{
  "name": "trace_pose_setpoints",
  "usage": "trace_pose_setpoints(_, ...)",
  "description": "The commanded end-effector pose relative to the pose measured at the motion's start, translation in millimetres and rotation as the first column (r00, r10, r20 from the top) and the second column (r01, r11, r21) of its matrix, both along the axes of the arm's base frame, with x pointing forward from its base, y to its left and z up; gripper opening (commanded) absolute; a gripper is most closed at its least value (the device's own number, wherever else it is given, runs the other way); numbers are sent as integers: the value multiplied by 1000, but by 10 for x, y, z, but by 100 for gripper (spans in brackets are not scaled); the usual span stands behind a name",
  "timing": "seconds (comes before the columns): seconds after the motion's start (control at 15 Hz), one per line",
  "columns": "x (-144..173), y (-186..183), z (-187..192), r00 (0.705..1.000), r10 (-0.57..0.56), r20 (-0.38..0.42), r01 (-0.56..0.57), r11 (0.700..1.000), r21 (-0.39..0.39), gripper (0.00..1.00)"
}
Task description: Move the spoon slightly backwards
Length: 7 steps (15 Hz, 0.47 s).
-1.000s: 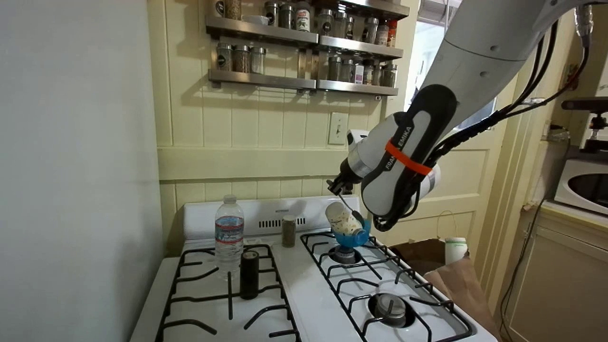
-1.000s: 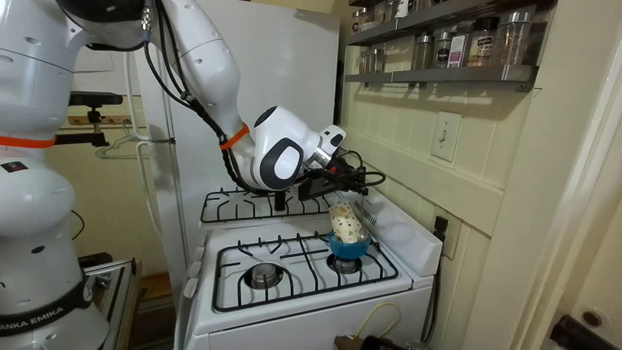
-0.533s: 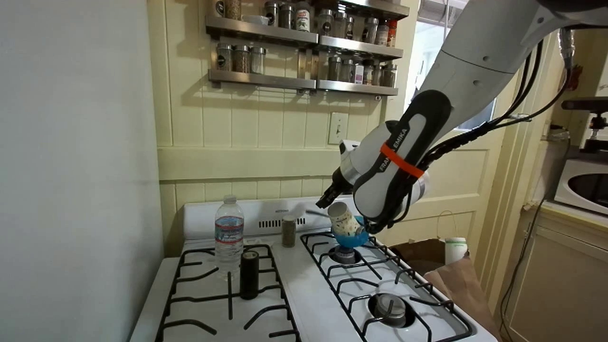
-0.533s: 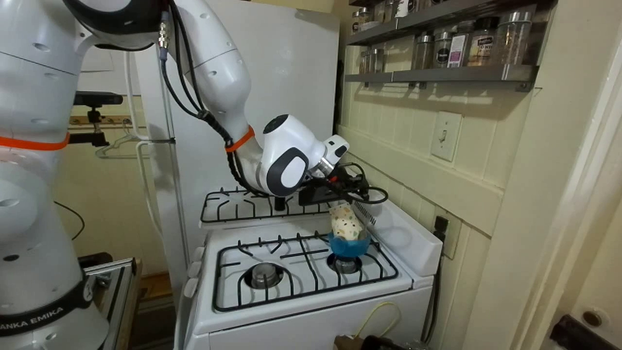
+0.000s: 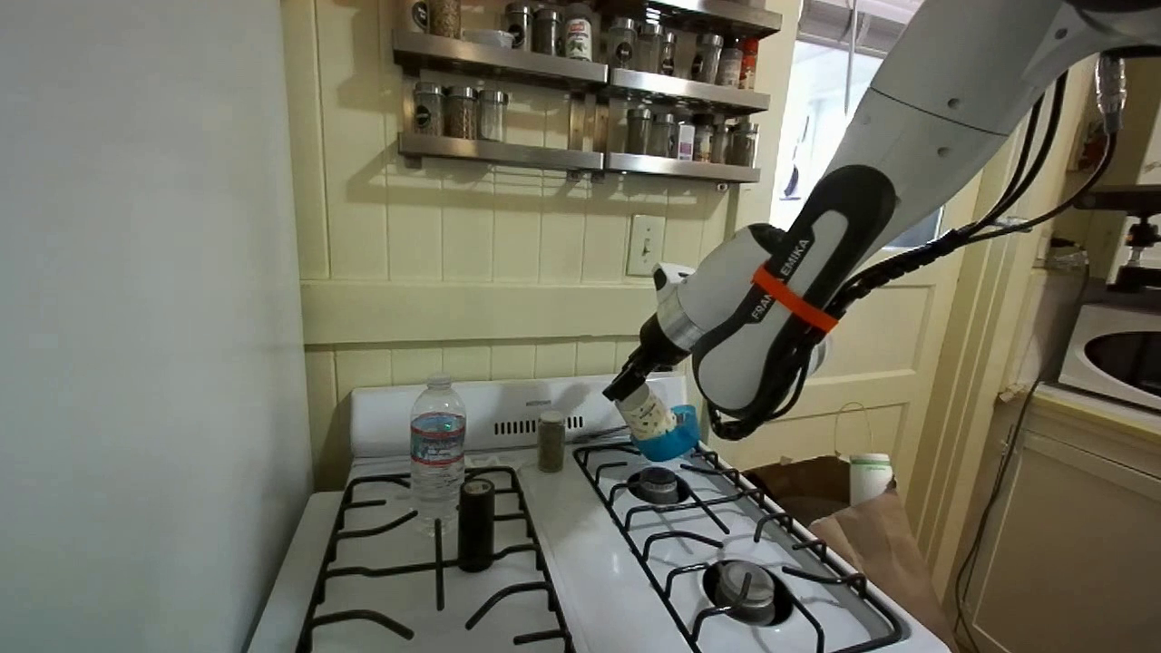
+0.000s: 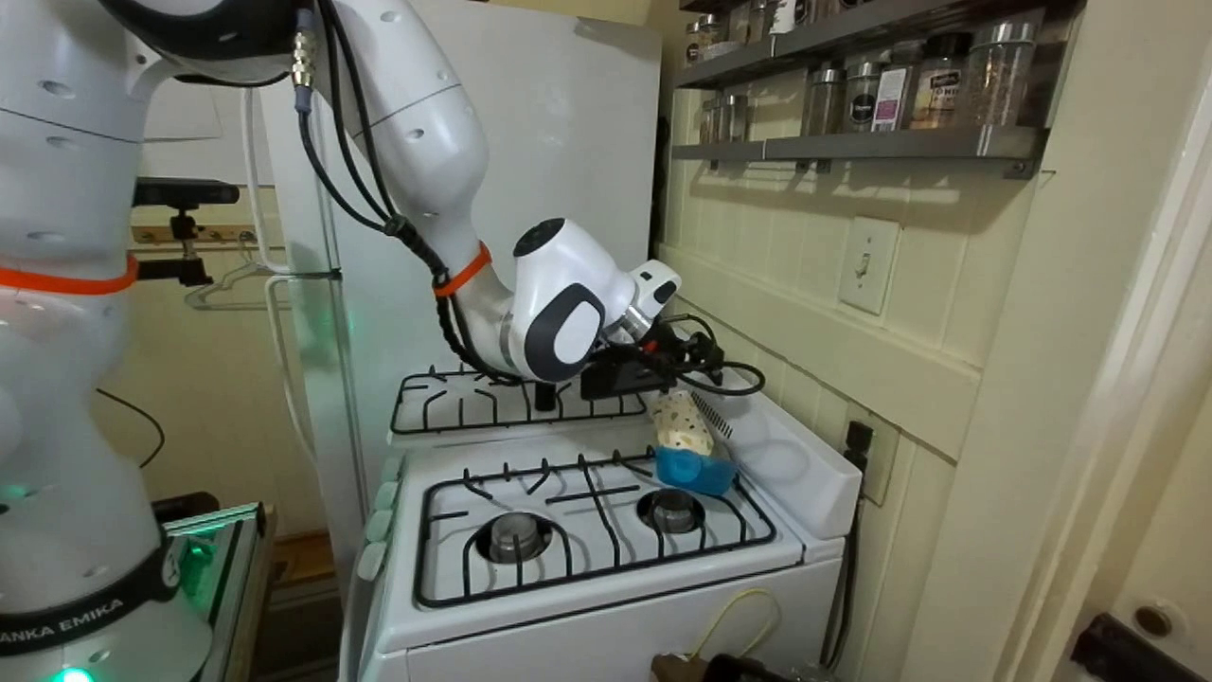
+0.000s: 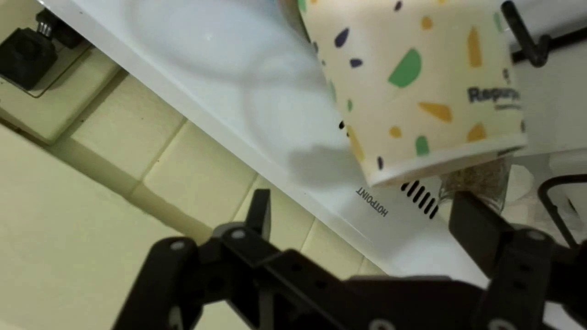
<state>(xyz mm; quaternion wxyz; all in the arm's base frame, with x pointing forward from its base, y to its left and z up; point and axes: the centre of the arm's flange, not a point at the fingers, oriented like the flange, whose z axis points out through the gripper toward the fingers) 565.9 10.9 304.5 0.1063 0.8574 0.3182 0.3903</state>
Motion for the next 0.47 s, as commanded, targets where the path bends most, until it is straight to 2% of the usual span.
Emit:
trace_pose_setpoints(0.0, -254, -40, 411, 998, 46, 31, -46, 999, -1, 100)
trace_pose_setpoints(0.13, -412, 101, 640, 986, 158, 59, -155, 986, -55, 100)
trace_pose_setpoints(0.2, -506, 214, 728, 972, 232, 47, -228, 970, -82, 100)
trace_pose_setpoints(0.27, -234, 222, 458, 987, 148, 64, -144, 987, -67, 100)
trace_pose_setpoints(0.4, -281, 275, 542, 985, 158, 75, -153, 986, -65, 100)
